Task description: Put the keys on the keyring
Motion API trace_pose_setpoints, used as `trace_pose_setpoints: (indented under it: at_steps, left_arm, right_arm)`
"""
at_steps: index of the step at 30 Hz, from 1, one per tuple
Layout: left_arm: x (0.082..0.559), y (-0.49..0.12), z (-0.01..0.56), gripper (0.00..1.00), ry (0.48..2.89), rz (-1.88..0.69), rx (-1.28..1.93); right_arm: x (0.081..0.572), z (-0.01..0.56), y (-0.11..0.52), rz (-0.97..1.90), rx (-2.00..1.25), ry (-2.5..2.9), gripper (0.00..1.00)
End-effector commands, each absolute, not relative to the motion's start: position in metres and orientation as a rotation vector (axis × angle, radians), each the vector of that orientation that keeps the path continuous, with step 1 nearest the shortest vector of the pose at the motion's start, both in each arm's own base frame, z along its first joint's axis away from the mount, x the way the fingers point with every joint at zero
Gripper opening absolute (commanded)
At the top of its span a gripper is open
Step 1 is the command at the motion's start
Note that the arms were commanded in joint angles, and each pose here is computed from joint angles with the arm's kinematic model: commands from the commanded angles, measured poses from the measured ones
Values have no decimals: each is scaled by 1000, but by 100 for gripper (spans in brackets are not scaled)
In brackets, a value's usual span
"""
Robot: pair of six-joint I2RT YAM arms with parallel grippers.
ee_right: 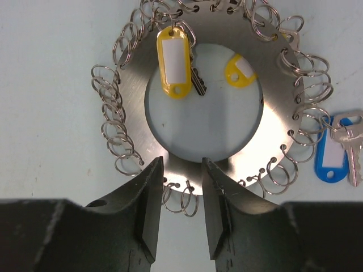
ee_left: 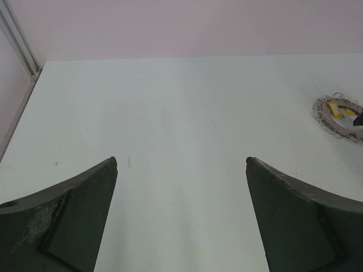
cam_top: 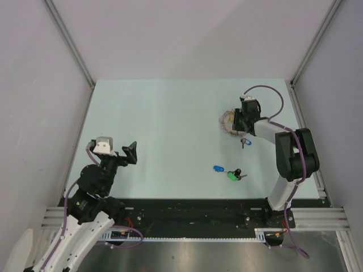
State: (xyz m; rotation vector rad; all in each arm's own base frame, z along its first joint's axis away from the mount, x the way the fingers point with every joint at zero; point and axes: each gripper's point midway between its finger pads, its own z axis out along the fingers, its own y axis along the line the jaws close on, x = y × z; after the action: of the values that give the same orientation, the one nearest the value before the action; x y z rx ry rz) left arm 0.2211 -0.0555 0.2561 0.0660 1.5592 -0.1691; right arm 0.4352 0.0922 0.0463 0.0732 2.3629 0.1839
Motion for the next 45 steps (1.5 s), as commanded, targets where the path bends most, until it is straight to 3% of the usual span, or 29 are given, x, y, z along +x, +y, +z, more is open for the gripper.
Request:
trace_pose_setpoints:
  at_steps: [1, 13, 18, 28, 36, 45]
  left_arm:
    - [220, -55, 272, 100, 1529, -162, 88]
    - [219, -56, 271, 100, 1530, -165, 92]
    - [219, -55, 270, 100, 1531, -165, 93]
    - [218, -53, 272, 100, 1523, -160, 85]
    - [216, -52, 275, 100, 1508, -166, 77]
    - [214, -50, 277, 100, 1497, -166, 69]
  right_arm:
    - [437, 45, 94, 163, 49, 2406, 35]
    - [422, 23, 94, 101, 7, 2507, 19]
    - [420, 27, 110, 109, -92, 2497, 0]
    - [388, 45, 229, 354, -544, 2388, 0]
    - [306, 65, 349, 556, -1030, 2190, 0]
    - [222, 74, 392, 642, -1388, 2048, 0]
